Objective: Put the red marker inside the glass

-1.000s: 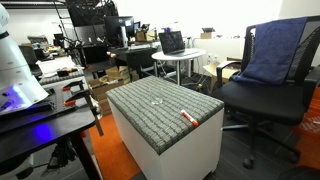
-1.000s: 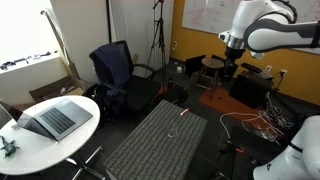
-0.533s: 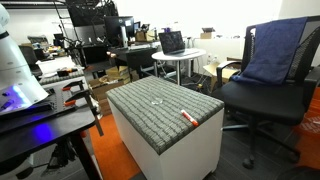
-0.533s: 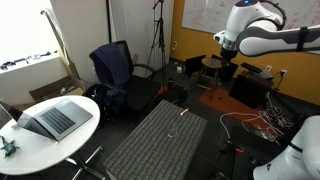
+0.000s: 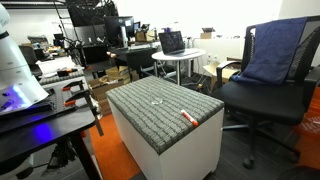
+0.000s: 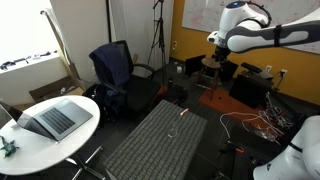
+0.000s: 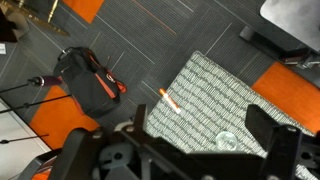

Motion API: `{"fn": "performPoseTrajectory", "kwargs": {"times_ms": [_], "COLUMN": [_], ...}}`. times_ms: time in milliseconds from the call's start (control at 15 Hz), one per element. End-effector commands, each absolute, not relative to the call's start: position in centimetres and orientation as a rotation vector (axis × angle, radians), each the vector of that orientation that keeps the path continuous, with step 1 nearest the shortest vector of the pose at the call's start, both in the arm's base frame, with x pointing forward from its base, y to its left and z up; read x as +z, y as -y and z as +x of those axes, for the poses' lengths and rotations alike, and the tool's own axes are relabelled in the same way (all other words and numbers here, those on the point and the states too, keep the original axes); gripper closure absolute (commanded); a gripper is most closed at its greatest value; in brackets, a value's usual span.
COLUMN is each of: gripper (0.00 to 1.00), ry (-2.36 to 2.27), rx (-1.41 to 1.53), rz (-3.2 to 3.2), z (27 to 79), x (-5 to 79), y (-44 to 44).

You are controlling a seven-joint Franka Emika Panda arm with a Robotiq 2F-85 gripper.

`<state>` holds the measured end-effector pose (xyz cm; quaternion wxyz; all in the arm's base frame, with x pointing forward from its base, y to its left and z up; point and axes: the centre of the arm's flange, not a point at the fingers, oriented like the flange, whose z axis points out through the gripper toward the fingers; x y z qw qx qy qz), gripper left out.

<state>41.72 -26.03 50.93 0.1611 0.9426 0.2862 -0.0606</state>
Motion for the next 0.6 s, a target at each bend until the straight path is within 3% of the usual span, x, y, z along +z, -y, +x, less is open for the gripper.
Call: {"fn": "performPoseTrajectory", "kwargs": {"times_ms": [0, 533], "gripper": [0.00, 0.00], "ry": [-0.999, -1.267], "rx": [-0.204, -0.146], "rz": [2.593, 2.465], "z": [44.2, 47.4], "x": [50.3, 44.0], "y": [29.4, 33.2]}}
